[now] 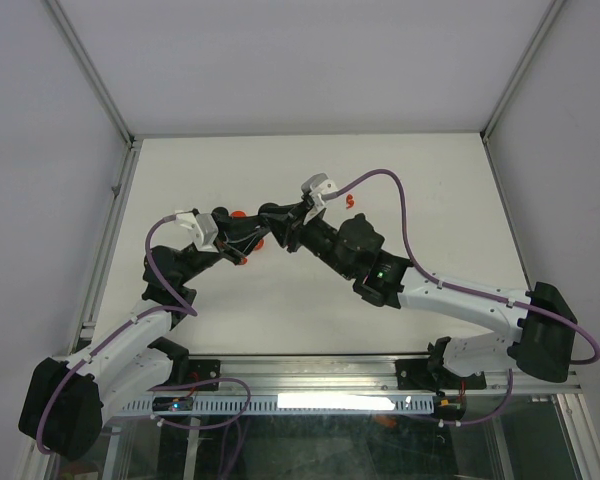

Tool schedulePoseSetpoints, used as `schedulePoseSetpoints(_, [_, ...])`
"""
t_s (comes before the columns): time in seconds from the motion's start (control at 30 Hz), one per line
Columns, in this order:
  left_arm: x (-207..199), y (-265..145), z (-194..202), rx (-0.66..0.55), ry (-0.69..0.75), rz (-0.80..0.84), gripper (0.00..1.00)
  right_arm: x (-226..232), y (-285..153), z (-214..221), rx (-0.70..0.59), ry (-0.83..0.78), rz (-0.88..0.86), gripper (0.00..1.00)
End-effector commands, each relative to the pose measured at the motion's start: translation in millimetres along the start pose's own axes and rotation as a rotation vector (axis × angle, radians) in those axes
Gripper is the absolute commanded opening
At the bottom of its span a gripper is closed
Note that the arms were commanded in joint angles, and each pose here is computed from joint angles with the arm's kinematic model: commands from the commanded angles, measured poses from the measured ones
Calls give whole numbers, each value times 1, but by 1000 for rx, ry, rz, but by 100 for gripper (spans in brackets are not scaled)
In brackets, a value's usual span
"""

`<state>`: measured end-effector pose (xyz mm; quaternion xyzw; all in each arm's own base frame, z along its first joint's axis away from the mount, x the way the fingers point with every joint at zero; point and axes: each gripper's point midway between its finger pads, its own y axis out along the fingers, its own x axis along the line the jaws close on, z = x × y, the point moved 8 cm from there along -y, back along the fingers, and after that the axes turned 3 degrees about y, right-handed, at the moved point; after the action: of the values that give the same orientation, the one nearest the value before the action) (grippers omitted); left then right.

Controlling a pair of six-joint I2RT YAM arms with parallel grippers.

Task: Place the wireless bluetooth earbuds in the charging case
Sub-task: Place the earbud in the charging case, then close the charging case.

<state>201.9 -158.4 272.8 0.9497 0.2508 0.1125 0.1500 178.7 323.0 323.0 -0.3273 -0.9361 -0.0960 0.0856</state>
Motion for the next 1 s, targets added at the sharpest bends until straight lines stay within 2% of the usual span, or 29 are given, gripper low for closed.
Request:
schedulePoseSetpoints(0.0, [2, 2, -15, -59, 32, -5, 0, 2, -2, -17, -49, -35, -5, 36])
schedulePoseSetpoints(0.37, [3, 3, -12, -38, 22, -10, 0, 4, -15, -45, -51, -34, -3, 36])
schedulePoseSetpoints(0.4, [4, 3, -10, -30, 16, -10, 0, 8, -17, -48, -35, -71, -51, 49])
schedulePoseSetpoints(0.47, [4, 5, -9, -21, 6, -4, 0, 11, -21, -57, -10, -99, -87, 59])
schedulePoseSetpoints(0.57, [2, 7, -8, -11, -11, 27, 0, 3, -25, -72, 41, -117, -70, 62])
schedulePoseSetpoints(0.6, [1, 7, -7, -8, -16, 40, 0, 6, -26, -72, 72, -104, -140, 69])
schedulePoseSetpoints(0.67, [-1, 8, -7, -2, -20, 74, 0, -4, -29, -74, 116, -80, -179, 74])
schedulePoseSetpoints(0.97, [-17, 10, -10, -8, -33, 279, 0, -34, -40, -61, 299, 78, -405, 86])
